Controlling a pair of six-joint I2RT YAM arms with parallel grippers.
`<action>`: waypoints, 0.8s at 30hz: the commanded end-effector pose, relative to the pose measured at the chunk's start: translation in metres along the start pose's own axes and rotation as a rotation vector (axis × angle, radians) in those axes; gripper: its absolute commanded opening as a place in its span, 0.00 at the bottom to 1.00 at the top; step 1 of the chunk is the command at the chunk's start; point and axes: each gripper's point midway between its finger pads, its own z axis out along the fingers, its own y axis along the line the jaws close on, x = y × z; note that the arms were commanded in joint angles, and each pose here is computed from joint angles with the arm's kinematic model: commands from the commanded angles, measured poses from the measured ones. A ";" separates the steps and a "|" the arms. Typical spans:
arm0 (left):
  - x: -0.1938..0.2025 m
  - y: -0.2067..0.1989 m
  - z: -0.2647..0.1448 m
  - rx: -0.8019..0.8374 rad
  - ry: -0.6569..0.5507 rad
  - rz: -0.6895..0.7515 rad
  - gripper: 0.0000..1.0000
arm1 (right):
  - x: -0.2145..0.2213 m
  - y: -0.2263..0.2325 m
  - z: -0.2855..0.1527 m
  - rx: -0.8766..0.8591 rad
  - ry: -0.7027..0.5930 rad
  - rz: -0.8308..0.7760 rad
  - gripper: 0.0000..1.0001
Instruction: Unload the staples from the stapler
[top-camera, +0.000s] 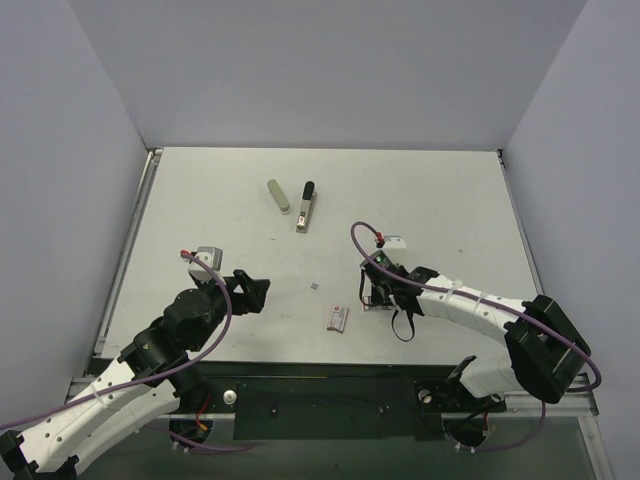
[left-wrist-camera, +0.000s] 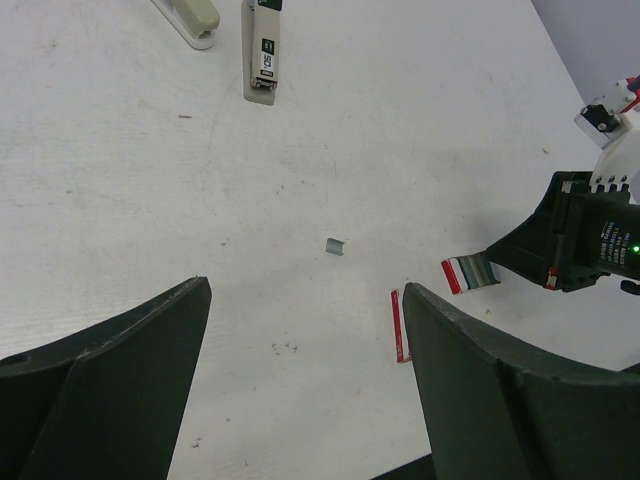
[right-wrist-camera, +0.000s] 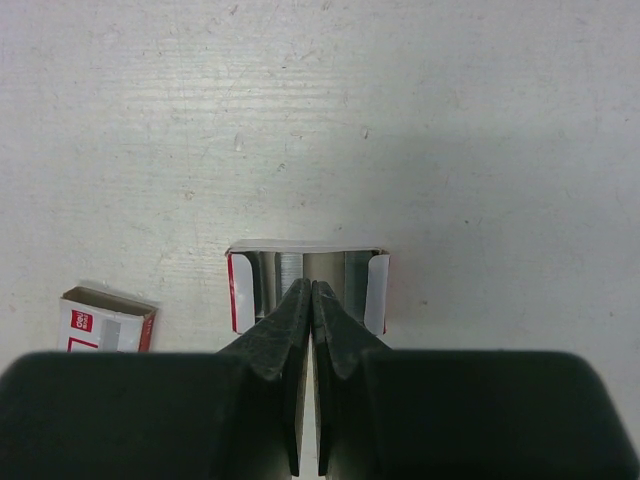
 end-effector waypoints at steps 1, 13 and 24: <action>-0.013 -0.007 0.000 0.022 -0.042 -0.003 0.88 | 0.008 -0.007 0.003 0.038 0.022 -0.009 0.00; -0.013 -0.007 0.001 0.019 -0.037 0.001 0.88 | 0.015 -0.008 0.011 0.058 0.047 -0.024 0.00; -0.013 -0.007 0.000 0.021 -0.041 -0.001 0.88 | 0.020 -0.009 0.016 0.064 0.067 -0.027 0.00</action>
